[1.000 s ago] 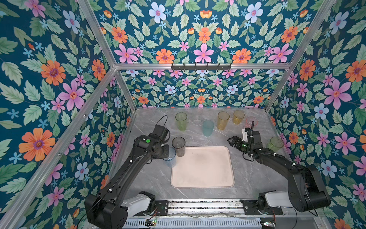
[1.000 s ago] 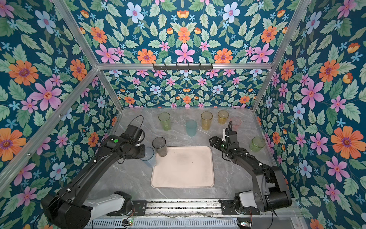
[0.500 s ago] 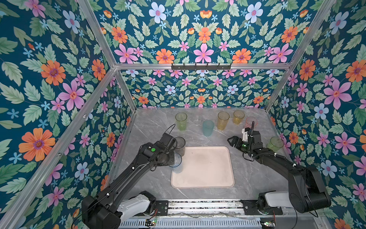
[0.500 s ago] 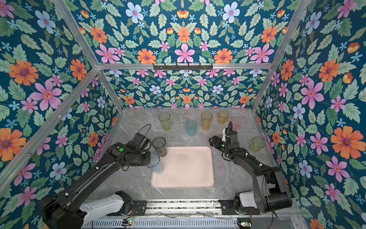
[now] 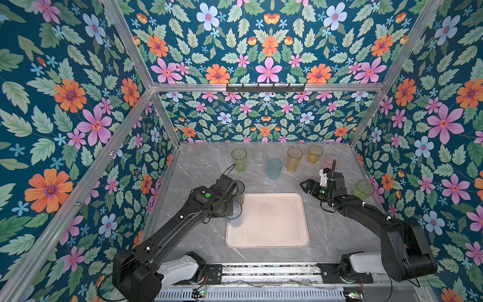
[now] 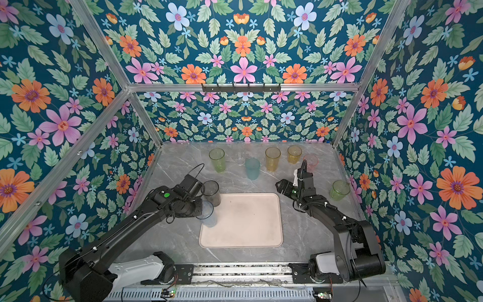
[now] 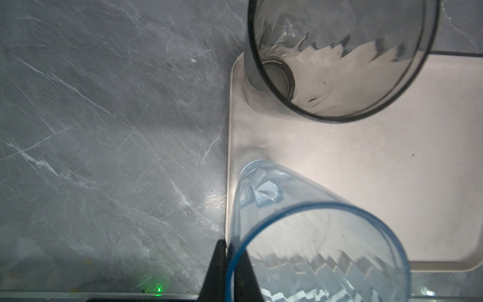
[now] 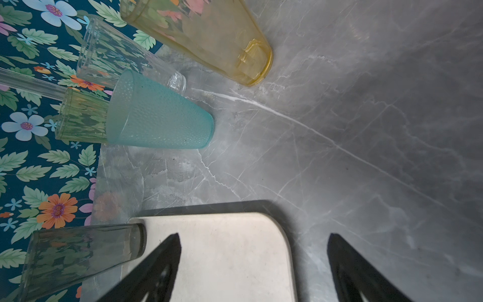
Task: Place the glasses into the tray
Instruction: 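Carry the blue glass over the tray beside the dark grey glass and lower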
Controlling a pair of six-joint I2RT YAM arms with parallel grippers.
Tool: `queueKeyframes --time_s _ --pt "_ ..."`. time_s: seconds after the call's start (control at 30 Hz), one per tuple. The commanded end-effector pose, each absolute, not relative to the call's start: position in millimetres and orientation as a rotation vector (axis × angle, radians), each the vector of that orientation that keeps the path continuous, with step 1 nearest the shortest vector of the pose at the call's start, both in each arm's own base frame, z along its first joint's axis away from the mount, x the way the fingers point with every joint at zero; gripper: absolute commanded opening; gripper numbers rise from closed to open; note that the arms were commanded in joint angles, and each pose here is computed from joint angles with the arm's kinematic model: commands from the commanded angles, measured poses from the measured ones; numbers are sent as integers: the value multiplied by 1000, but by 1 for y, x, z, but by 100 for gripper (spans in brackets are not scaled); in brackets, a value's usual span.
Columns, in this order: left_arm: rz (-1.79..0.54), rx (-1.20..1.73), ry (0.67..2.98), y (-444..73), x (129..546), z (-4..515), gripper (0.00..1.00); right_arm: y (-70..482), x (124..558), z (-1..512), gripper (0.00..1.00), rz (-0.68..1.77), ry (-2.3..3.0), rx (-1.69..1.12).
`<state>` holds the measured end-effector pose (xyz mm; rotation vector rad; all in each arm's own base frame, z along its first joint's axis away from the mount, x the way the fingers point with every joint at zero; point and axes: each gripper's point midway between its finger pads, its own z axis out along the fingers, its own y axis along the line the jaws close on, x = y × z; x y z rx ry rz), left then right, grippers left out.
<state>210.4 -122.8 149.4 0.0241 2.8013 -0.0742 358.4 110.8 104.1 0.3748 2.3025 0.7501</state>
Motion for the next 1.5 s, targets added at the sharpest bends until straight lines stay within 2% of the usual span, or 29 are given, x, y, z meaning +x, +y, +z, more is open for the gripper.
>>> queueKeyframes --time_s 0.0,1.47 --pt "-87 9 2766 -126 219 153 0 112 362 107 89 759 2286 375" --pt "-41 19 2773 -135 236 141 0 113 361 104 89 764 2310 380"
